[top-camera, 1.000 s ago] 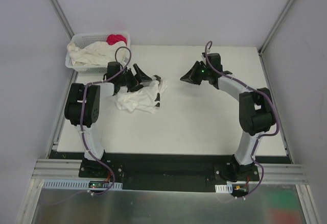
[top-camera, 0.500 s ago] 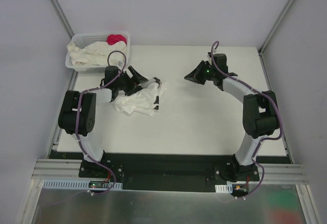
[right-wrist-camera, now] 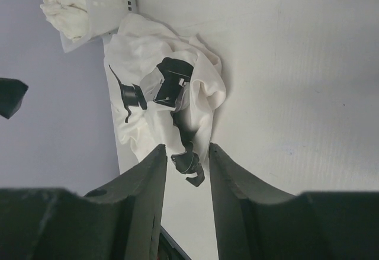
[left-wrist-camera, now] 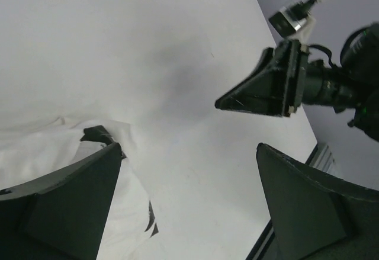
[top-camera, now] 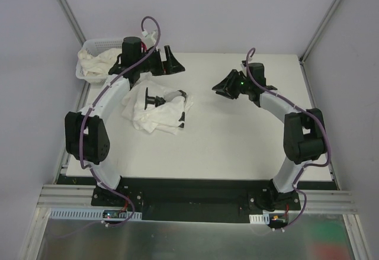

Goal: Fold and stack the t-shirts
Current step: Put the neatly folded tshirt into the corner of the board with the left arm

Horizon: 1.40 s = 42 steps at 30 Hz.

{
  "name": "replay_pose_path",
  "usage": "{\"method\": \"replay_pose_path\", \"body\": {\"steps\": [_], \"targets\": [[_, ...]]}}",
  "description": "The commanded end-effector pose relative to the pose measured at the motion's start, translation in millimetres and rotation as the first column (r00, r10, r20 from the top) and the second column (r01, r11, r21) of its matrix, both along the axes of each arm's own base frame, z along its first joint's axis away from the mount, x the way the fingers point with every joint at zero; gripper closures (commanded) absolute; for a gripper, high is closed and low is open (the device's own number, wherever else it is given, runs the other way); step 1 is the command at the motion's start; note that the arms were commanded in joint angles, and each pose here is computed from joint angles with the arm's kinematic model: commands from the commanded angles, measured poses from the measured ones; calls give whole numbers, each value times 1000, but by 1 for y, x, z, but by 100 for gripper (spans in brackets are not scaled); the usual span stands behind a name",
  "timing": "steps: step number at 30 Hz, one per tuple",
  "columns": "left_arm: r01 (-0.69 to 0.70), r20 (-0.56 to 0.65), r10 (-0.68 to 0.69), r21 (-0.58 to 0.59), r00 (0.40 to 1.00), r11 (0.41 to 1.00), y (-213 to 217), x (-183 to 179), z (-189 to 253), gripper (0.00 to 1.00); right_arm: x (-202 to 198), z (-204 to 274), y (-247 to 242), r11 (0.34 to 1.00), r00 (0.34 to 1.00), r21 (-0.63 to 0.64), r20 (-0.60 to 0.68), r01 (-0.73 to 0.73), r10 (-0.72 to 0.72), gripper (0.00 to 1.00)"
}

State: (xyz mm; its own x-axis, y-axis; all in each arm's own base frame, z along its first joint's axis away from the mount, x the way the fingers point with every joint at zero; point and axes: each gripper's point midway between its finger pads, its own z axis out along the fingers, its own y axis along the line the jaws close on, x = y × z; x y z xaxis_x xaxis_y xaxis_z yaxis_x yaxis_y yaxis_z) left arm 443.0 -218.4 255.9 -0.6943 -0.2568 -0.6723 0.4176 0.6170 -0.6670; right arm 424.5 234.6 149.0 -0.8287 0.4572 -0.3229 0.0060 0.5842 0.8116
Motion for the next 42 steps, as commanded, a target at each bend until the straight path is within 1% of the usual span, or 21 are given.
{"method": "replay_pose_path", "body": {"steps": [1,3,4,5,7,8,9,10,12,13,16,21,22,24,25,31,33,37,42], "targets": [[273,-92,-264,98,960,957,-36,-46,-28,5,-1,30,1,999,996,32,86,-15,12,63],[324,-119,-310,126,943,938,-47,-50,-42,6,0,32,1,999,996,31,91,-13,10,64],[340,-180,-314,142,932,929,-50,-53,-62,7,0,34,0,999,995,29,98,-13,10,66],[370,-200,-338,155,920,916,-60,-61,-70,7,0,34,-1,1000,995,27,99,-10,7,68],[394,-229,-349,198,909,897,-66,-62,-90,7,0,34,-1,1000,995,24,102,-8,6,74],[418,-269,-357,215,894,883,-70,-71,-100,7,0,33,-1,1000,995,24,98,-9,7,74],[427,-269,-363,237,892,873,-72,-70,-103,7,-1,32,-1,1000,995,24,96,-11,9,75],[437,-301,-357,260,884,861,-73,-71,-117,7,-1,32,-1,1000,995,25,96,-10,8,75],[448,-326,-347,321,880,835,-74,-73,-126,7,-1,31,-2,1000,995,23,97,-10,8,75],[455,-346,-341,337,874,824,-75,-72,-137,7,-1,32,-1,1000,995,24,98,-11,9,75],[478,-367,-351,350,861,806,-81,-70,-147,7,1,34,-2,1000,995,24,103,-11,8,75],[478,-379,-341,365,860,799,-86,-59,-160,7,1,36,-3,999,995,32,102,-12,9,75],[485,-402,-336,364,852,795,-86,-59,-168,7,1,37,-4,999,995,34,103,-10,6,75],[481,-407,-328,367,853,796,-87,-55,-173,7,2,38,-7,999,995,37,102,-6,2,75],[485,-423,-321,369,847,793,-87,-54,-181,7,4,38,-10,999,995,37,104,2,-6,75],[492,-459,-307,365,834,790,-88,-52,-201,7,11,41,-17,999,994,44,109,19,-24,75],[487,-473,-287,381,833,786,-84,-53,-208,7,12,39,-18,999,994,48,104,20,-25,75],[449,-501,-206,433,841,782,-71,-52,-222,7,17,36,-21,998,995,57,96,28,-33,75],[322,-512,-29,495,859,807,-44,-34,-231,7,19,32,-25,997,995,62,86,36,-41,75]]}}
